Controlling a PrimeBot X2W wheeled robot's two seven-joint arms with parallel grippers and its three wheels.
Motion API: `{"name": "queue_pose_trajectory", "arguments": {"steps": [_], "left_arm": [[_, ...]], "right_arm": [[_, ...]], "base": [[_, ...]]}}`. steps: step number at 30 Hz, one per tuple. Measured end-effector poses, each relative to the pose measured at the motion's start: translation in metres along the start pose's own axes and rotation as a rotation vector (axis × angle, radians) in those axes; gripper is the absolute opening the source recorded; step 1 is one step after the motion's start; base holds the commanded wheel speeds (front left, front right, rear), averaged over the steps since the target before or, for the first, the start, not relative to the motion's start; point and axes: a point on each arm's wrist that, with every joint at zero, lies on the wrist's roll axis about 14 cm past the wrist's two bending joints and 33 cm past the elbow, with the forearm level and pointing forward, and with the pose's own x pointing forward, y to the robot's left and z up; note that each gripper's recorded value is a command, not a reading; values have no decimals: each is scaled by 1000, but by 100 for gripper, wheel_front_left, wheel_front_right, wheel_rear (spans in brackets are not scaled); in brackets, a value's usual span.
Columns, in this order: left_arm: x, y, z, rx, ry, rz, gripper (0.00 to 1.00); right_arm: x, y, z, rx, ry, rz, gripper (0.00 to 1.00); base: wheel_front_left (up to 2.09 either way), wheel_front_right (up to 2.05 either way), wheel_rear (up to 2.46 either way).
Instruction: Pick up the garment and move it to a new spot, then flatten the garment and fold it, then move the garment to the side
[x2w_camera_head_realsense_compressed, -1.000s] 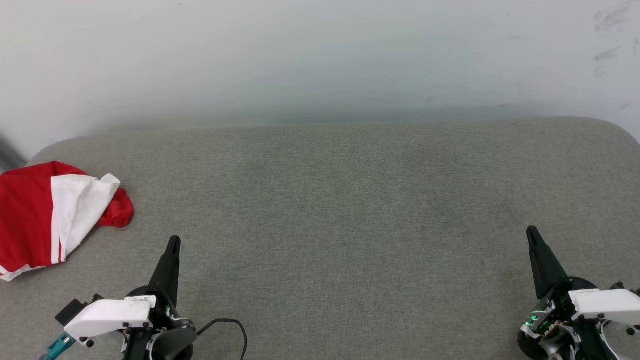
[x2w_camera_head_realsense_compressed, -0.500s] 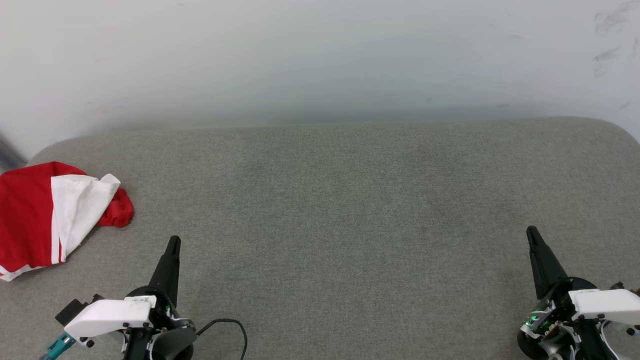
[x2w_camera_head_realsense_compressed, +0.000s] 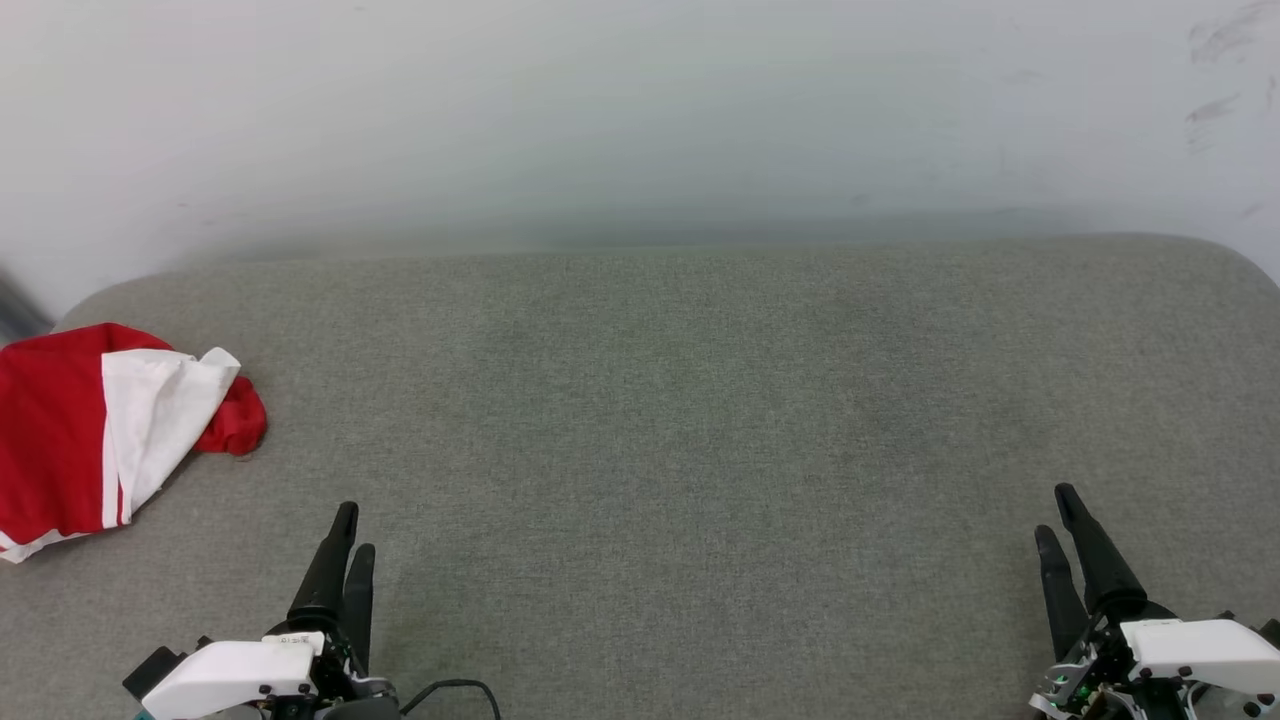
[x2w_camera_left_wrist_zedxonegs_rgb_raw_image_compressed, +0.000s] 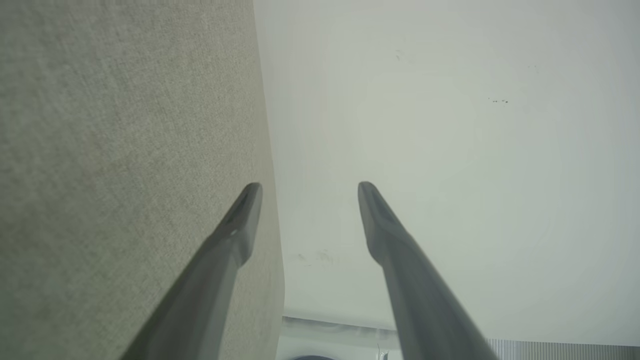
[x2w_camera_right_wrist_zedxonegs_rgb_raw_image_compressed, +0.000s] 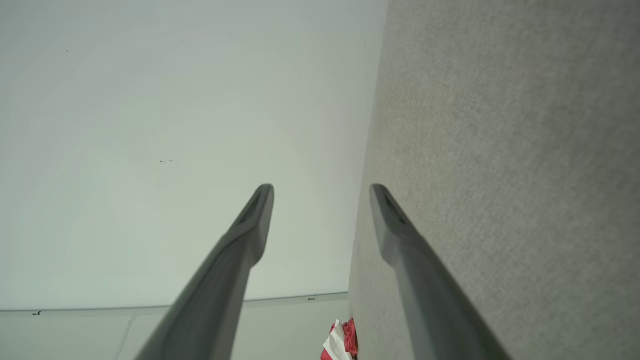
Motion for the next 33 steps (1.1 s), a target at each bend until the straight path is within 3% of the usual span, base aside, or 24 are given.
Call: {"name": "queue_pose_trajectory", "arguments": {"steps": [9,19,28,33], "left_arm": [[-1,-2,7,36,-42,-7,100],[-5,-2,25,149,-114,0,100],[-9,-7,55,272,-215,1,100],[-9,-26,64,378,-255,-42,100]], "right_arm": [[-1,1,1,-83,-22,1,100],[-1,10,12,-267,-71,20,100],[2,34,1,-550,-57,92,100],[3,51,-7,-717,-58,149,100]], "base": [[0,0,0],[0,0,0],[0,0,0],[0,0,0]]}}
